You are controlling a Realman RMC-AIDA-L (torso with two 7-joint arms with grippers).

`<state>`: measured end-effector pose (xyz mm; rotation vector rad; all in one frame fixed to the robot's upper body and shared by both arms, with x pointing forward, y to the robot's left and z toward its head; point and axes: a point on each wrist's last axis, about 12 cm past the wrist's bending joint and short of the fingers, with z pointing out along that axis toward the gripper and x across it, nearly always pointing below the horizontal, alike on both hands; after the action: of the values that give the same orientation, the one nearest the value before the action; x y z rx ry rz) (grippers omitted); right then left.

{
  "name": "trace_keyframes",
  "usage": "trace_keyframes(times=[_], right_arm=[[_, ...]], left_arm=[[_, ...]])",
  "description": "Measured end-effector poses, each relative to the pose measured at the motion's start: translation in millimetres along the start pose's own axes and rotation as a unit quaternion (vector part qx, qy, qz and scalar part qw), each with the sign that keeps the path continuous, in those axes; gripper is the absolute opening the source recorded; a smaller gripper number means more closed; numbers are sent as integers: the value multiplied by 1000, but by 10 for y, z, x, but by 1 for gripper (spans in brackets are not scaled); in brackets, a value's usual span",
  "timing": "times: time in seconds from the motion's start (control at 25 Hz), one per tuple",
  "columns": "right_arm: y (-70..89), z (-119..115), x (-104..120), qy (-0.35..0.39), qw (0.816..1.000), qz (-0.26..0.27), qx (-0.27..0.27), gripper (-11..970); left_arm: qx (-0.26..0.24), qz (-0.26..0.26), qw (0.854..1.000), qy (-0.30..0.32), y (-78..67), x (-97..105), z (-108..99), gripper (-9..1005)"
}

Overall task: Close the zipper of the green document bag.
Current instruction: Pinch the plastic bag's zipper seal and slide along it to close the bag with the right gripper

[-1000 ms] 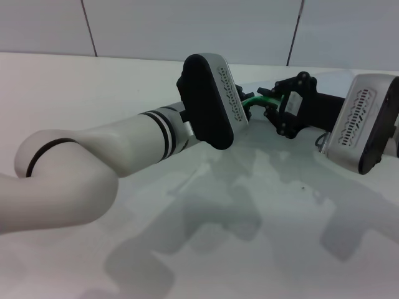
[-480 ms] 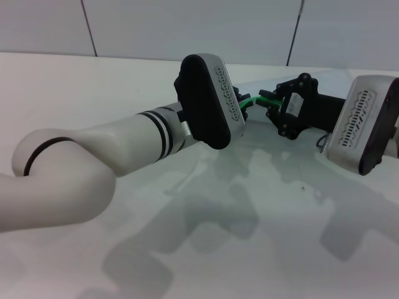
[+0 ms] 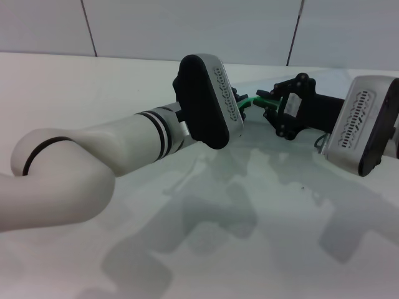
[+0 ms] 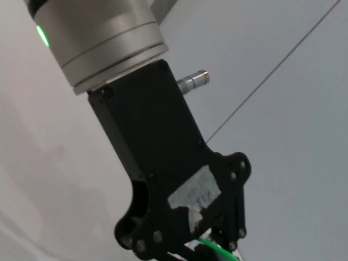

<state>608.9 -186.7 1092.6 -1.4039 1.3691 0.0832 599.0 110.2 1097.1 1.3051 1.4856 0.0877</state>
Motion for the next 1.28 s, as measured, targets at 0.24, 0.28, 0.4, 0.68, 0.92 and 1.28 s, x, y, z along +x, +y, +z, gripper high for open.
trace_keyframes(times=[0.24,0.28,0.4,0.68,0.92,1.28], right_arm=[[23,23,-18,0,1000,-5,-6,97],[21,26,-21,0,1000,-5,-5,98],[9,40,-35,-2,1000,-5,-5,99],[0,52,-31,2,1000,-4,-2,110],[-21,44,-10,9,1000,11,4,100],[-9,25,42,19,1000,12,6,85]], left_arm=[[0,0,1000,0,0,-1,0,54],[0,0,1000,0,0,-1,0,54],[0,0,1000,-1,-2,-5,1,54],[0,0,1000,-1,-6,-10,2,55],[0,0,1000,-1,-2,-8,2,55],[-1,-2,1000,3,-4,33,-17,54]])
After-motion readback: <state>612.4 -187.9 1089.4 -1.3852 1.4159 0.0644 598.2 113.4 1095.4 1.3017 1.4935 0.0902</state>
